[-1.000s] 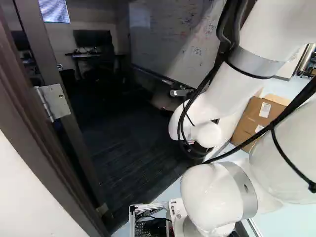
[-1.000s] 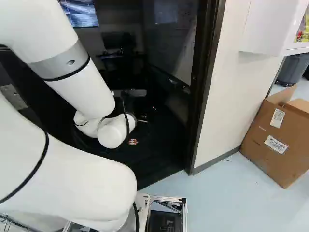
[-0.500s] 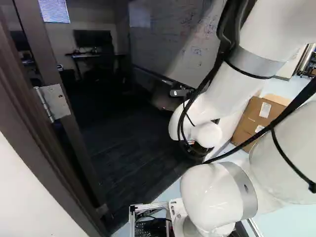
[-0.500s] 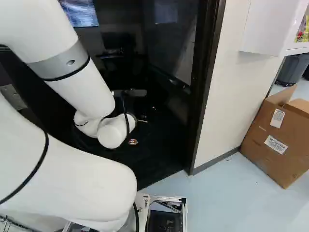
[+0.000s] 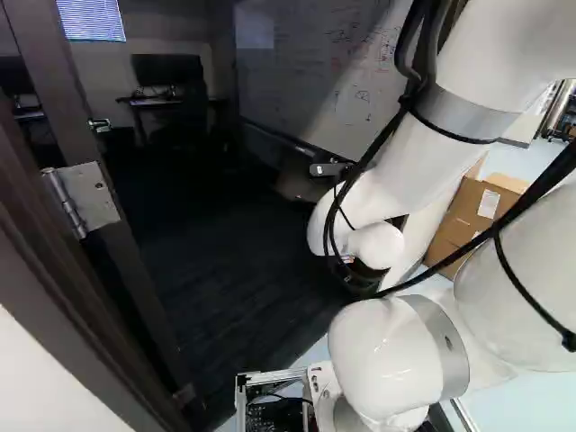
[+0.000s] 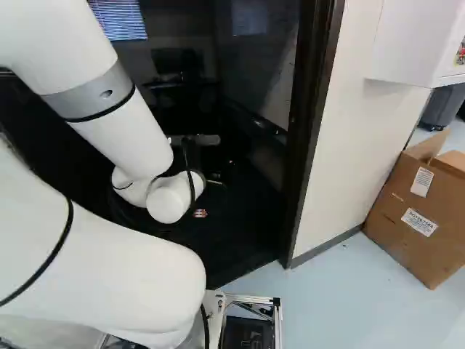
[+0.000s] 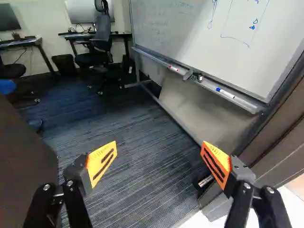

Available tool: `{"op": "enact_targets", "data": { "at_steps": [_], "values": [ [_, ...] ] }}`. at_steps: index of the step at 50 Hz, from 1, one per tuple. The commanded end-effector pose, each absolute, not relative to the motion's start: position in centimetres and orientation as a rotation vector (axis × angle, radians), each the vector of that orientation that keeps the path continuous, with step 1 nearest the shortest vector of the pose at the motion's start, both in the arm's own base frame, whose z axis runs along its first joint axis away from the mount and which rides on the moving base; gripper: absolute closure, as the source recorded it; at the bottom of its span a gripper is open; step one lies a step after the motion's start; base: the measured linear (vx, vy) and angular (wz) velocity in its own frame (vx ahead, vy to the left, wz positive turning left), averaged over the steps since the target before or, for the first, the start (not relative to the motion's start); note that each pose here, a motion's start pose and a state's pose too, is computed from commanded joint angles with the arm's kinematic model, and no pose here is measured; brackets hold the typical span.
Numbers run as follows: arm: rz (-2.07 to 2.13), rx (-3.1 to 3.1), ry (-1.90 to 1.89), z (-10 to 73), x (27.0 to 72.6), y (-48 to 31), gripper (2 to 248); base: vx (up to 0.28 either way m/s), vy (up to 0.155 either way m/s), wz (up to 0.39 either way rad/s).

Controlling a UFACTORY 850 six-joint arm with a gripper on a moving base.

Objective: Open the door and move inside

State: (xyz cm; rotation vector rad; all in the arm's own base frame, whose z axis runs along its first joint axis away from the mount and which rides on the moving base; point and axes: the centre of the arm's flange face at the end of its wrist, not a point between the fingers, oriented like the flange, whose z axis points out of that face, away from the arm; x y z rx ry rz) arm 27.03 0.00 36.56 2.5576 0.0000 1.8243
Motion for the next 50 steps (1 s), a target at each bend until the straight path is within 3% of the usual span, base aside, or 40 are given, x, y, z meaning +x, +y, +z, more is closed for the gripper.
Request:
{"op": "enact_targets", "data": {
  "at_steps": [17, 50],
  "values": [
    [1.824, 2.558, 0.000, 36.56, 27.03, 0.00, 3, 0.108, 0.011, 0.031],
    [1.824, 2.558, 0.000, 36.56, 27.03, 0.00, 3, 0.109, 0.040, 0.200]
  ]
}}
